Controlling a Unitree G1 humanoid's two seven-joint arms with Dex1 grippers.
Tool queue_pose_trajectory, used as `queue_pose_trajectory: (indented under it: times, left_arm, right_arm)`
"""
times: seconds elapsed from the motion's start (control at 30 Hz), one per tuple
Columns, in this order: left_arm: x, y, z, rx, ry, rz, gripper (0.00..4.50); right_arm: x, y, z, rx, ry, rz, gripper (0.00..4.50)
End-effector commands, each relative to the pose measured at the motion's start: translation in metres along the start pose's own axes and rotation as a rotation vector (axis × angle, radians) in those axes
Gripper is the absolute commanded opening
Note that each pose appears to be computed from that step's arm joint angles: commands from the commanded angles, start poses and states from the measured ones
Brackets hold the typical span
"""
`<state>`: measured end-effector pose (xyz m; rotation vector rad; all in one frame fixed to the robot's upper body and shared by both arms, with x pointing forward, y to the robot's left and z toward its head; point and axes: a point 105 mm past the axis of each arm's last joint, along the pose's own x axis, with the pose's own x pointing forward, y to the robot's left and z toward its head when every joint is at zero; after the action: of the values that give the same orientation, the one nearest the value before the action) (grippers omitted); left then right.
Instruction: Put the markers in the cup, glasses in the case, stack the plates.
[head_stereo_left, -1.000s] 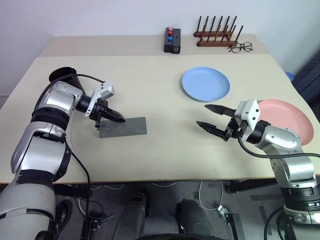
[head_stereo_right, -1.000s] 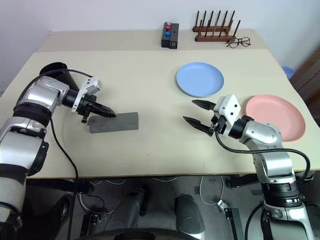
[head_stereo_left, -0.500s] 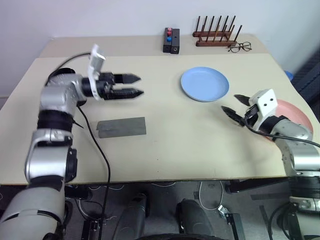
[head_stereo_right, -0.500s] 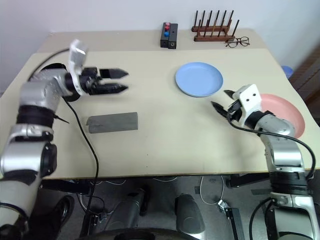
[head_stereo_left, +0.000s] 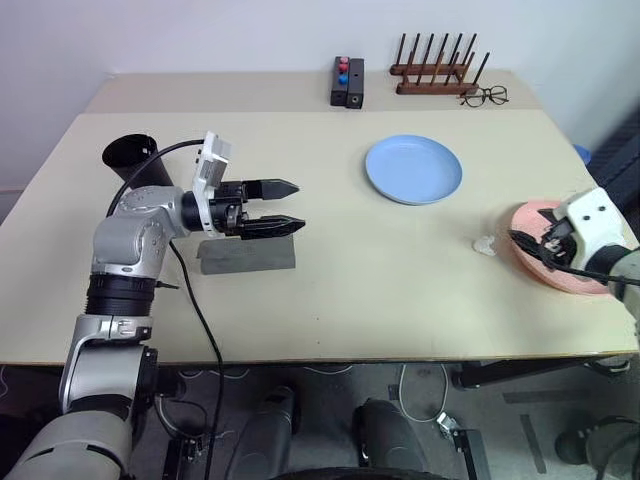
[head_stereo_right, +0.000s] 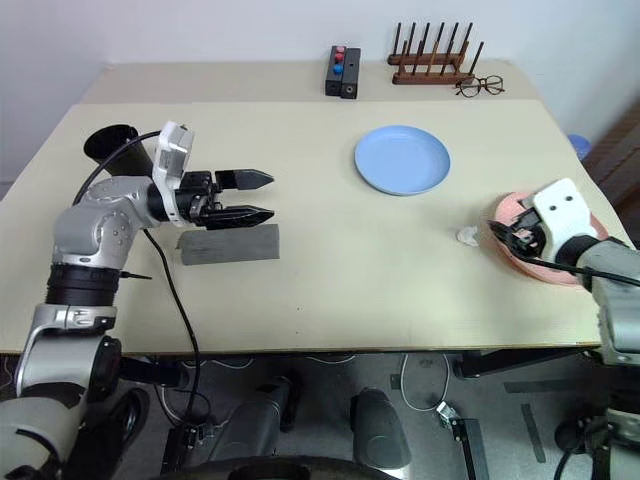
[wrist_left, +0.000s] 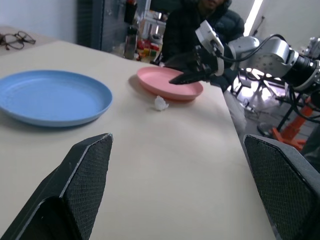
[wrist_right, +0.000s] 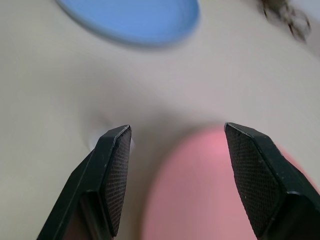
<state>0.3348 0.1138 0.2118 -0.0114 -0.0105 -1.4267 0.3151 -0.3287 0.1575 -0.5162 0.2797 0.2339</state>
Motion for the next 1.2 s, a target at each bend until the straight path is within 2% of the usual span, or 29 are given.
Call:
queue_pose_trajectory:
  times: [0.03,0.3,0.33,0.37,0.4,0.5,0.53,0.77,0.87,0.97,1.0,1.1,1.2]
  left_arm:
    - [0.005,-0.005,0.011,0.106,-0.033,-0.002,4.35]
    - [0.013,-0.018,0.001,0.158,-0.008,-0.043,4.35]
    - [0.013,-0.019,0.001,0.161,-0.008,-0.041,4.5]
    - [0.014,-0.019,0.0,0.159,-0.011,-0.036,4.5]
    - [0.014,-0.02,-0.001,0.164,-0.009,-0.033,4.5]
    - [0.014,-0.02,-0.002,0.176,-0.004,-0.02,4.5]
    - [0.014,-0.02,-0.002,0.181,-0.004,-0.015,4.5]
    - [0.01,-0.017,-0.003,0.176,-0.004,0.014,4.5]
    - [0.01,-0.017,-0.006,0.171,0.003,0.021,4.5]
    - [0.01,-0.016,-0.007,0.169,0.006,0.027,4.5]
    - [0.01,-0.016,-0.007,0.167,0.006,0.028,4.5]
    - [0.011,-0.016,-0.005,0.154,-0.008,0.021,4.5]
    - [0.012,-0.016,-0.004,0.156,-0.012,0.011,4.5]
  right_arm:
    - [-0.006,-0.013,-0.014,-0.006,0.091,-0.051,3.01]
    - [-0.003,0.005,-0.041,0.048,0.215,0.027,3.01]
    - [-0.003,0.005,-0.042,0.044,0.222,0.03,2.49]
    - [-0.002,0.003,-0.043,0.04,0.228,0.024,2.27]
    - [0.0,0.001,-0.04,0.035,0.224,0.015,1.86]
    - [0.004,-0.002,-0.033,0.022,0.211,0.006,0.23]
    - [0.005,-0.003,-0.033,0.018,0.21,0.0,0.02]
    - [0.013,-0.007,-0.023,0.039,0.172,-0.02,0.02]
    - [0.014,-0.011,-0.011,0.038,0.119,-0.03,0.02]
    - [0.012,-0.018,0.004,0.081,0.059,-0.043,0.75]
    - [0.011,-0.019,0.01,0.102,0.038,-0.045,1.16]
    - [0.004,-0.011,0.027,0.124,-0.004,0.032,2.71]
    - [-0.001,0.002,0.021,0.048,0.049,0.099,4.18]
